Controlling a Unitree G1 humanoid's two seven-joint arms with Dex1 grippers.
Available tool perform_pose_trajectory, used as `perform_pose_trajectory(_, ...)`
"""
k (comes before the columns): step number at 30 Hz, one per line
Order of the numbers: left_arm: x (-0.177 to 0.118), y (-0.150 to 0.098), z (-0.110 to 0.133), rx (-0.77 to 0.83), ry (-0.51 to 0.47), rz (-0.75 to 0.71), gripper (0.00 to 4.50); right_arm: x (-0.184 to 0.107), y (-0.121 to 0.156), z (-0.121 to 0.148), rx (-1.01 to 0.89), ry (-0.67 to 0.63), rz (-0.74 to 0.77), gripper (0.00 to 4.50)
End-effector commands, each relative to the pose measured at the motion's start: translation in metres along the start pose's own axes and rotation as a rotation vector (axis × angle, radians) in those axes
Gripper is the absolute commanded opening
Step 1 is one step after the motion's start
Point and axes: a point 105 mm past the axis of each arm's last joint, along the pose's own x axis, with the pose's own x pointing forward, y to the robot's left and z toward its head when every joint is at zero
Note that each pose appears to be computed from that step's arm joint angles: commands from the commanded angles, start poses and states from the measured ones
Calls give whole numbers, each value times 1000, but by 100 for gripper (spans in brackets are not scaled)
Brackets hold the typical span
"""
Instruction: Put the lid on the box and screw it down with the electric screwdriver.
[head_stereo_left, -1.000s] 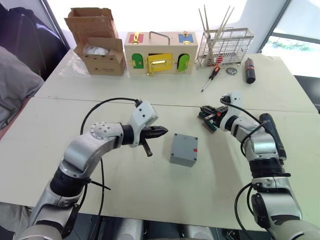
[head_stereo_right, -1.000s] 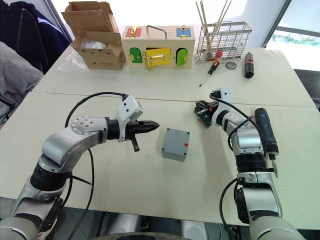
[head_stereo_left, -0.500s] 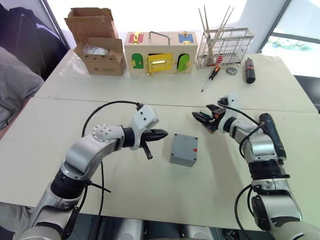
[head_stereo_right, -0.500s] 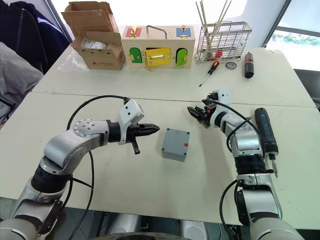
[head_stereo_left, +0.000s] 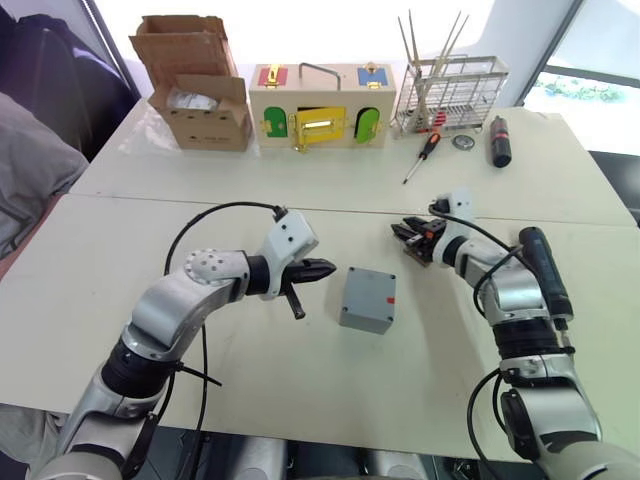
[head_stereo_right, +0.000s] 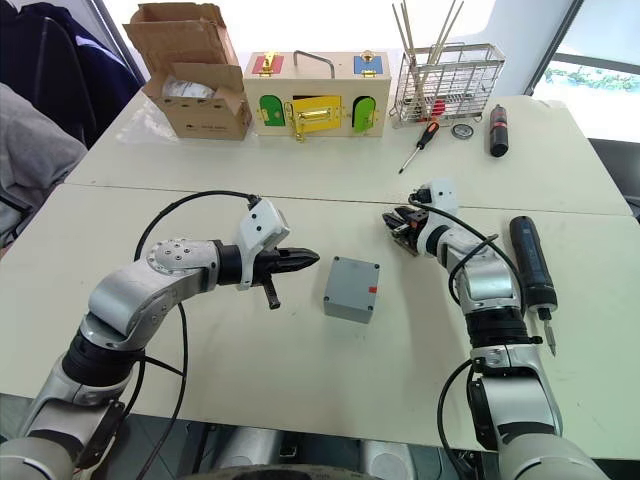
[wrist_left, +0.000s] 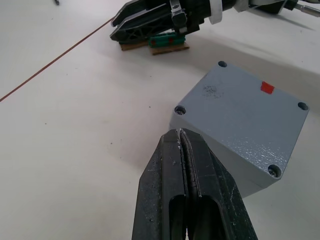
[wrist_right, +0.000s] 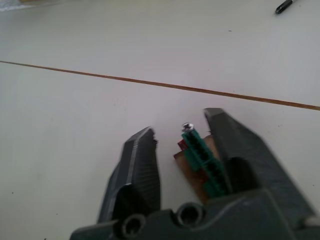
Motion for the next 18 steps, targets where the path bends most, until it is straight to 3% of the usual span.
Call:
perform_pose_trajectory(1, -3, -1, 7, 37, -25, 8, 0, 1, -2, 16, -10, -50, -12, 5)
perform_pose_trajectory(18, -2, -1, 6, 36, -23, 5, 0, -8, -6, 32, 17, -102, -19, 5)
